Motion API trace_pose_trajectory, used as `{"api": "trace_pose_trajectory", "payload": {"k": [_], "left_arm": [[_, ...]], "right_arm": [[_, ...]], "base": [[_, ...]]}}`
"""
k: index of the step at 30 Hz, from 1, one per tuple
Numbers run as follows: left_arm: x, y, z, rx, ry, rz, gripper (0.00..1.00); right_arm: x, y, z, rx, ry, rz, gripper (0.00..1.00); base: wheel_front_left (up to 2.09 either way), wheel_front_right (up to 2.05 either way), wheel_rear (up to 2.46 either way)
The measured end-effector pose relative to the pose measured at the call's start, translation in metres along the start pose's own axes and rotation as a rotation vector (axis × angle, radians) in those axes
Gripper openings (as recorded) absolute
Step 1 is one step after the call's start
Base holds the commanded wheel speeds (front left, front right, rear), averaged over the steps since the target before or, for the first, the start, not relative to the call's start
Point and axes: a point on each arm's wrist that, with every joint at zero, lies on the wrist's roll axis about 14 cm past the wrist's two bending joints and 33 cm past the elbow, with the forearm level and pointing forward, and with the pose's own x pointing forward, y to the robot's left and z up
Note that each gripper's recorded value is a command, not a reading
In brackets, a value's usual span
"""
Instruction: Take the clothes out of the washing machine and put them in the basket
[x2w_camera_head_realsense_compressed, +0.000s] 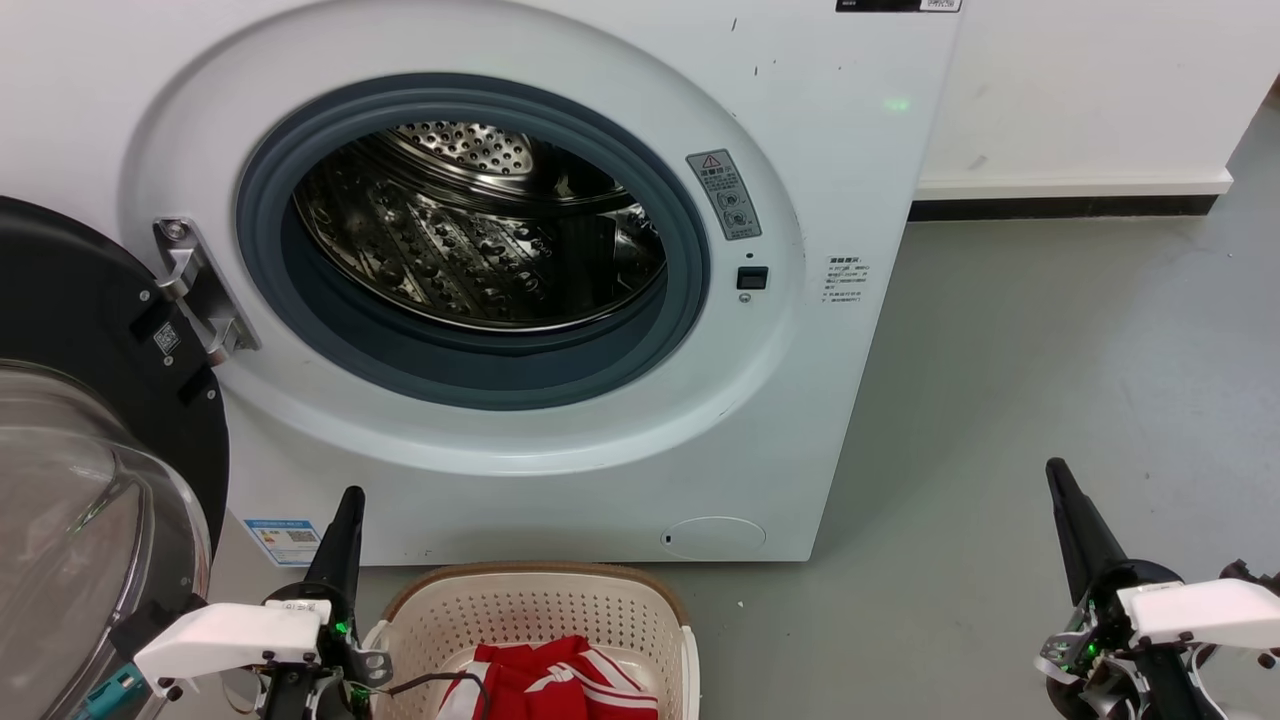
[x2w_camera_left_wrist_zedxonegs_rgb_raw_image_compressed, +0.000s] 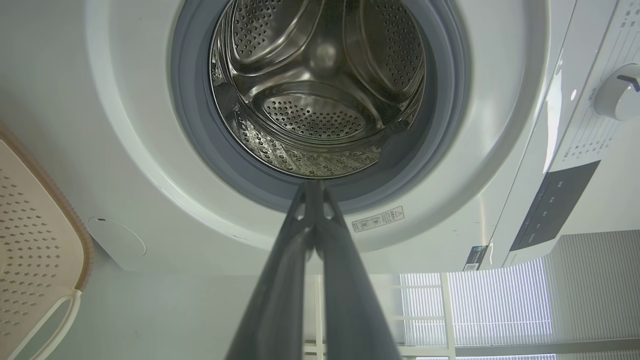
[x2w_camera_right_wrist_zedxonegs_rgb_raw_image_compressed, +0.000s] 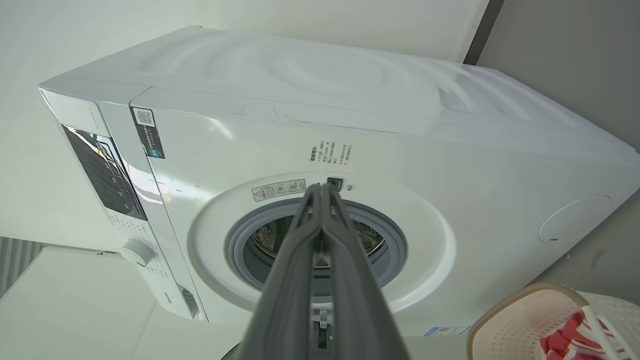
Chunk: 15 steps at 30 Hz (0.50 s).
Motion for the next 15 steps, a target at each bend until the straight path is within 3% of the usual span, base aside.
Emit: {"api": "trace_pose_trajectory", "payload": {"k": [15], "left_arm": [[0.0041,-0.0033,0.0001,-0.105,-0.002,-0.024,0.00]], "right_arm": [[0.0044,-0.0021,0.0052,0.113,-0.018,-0.003,0.00]], "base": [[0.00,0.00,0.00]]}}
